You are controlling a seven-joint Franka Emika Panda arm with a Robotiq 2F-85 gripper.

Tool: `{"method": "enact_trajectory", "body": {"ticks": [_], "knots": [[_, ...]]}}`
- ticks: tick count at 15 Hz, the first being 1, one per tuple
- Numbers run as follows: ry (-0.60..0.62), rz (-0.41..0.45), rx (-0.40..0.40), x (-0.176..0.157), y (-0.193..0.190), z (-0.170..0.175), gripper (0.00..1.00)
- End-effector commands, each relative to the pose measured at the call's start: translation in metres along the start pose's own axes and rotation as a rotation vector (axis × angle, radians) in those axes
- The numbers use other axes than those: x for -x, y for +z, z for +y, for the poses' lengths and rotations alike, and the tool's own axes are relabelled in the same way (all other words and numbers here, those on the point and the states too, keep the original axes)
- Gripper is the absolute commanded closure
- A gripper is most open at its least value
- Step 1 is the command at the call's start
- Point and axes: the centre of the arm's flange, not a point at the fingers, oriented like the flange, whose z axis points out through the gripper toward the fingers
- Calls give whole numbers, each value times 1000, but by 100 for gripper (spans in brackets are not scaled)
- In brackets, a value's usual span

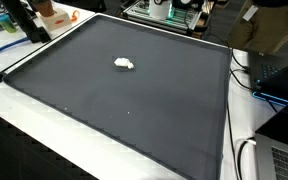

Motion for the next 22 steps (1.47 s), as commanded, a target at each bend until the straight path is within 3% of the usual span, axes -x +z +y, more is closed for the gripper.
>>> {"method": "enact_trajectory", "body": {"ticks": [1, 3, 5, 7, 10, 13, 19, 22], "knots": [[0, 0, 0, 0, 0, 0, 96], [0, 0, 0, 0, 0, 0, 99], [10, 114, 46, -1, 0, 9, 99], [5, 165, 90, -18, -5, 21, 99], [-15, 136, 113, -39, -13, 48, 99], [13, 168, 149, -65, -15, 86, 99], [-19, 186, 223, -132, 28, 170, 99], [5, 171, 216, -122, 28, 177, 96]]}}
